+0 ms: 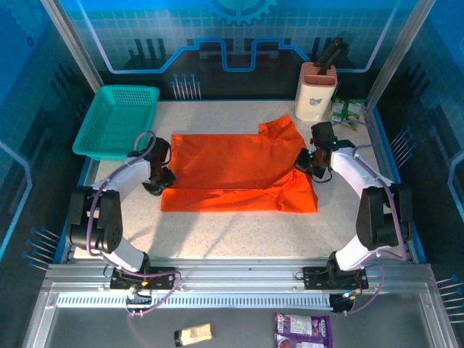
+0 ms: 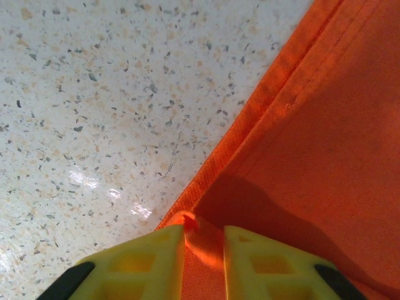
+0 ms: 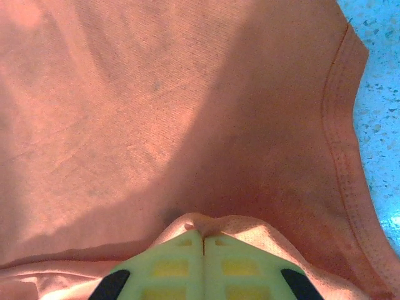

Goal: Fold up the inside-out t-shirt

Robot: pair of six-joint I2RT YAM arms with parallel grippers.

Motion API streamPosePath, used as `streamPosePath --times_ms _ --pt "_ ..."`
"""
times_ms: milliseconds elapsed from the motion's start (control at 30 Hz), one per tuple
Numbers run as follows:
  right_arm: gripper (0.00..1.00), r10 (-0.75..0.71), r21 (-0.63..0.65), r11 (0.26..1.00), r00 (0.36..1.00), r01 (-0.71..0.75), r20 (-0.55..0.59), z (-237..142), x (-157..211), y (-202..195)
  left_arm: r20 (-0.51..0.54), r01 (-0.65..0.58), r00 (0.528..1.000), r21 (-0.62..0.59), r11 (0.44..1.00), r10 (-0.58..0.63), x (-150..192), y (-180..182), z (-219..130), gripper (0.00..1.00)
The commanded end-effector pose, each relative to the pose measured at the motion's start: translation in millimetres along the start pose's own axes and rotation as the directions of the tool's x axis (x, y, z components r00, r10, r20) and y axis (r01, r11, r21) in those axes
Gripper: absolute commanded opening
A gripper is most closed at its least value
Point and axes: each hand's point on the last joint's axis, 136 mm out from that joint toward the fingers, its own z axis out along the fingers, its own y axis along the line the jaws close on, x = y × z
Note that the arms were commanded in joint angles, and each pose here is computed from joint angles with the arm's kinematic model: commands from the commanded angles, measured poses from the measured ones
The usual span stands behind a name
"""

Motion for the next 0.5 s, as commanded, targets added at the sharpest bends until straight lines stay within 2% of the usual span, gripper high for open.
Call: streamPosePath --times_ms 0,67,167,267,467 --pt "0.21 0.005 0.012 1.000 0.999 -0.006 0.043 -10 -9 -4 0.064 -0.004 0.998 0.041 0.999 0.002 -16 -5 -22 0.29" --pt "0.33 0.005 0.015 1.000 0.999 -0.006 0.052 -15 -9 -3 0.083 -0.007 0.997 0.069 0.998 0.001 -17 -8 -32 0.32" --pt "0.42 -0.010 0.012 1.000 0.998 0.010 0.068 -27 -6 -1 0.086 -0.033 0.996 0.104 0.994 0.024 -11 -13 -47 0.33" --pt "0.45 -0.030 -0.012 0.999 0.997 0.031 0.068 -36 4 3 0.053 -0.092 0.995 0.129 0.987 0.086 8 -21 -51 0.32" --pt "0.49 -0.157 -0.231 0.963 0.986 0.139 -0.060 -32 62 44 -0.073 -0.169 0.981 0.159 0.973 0.182 63 -33 -30 0.27"
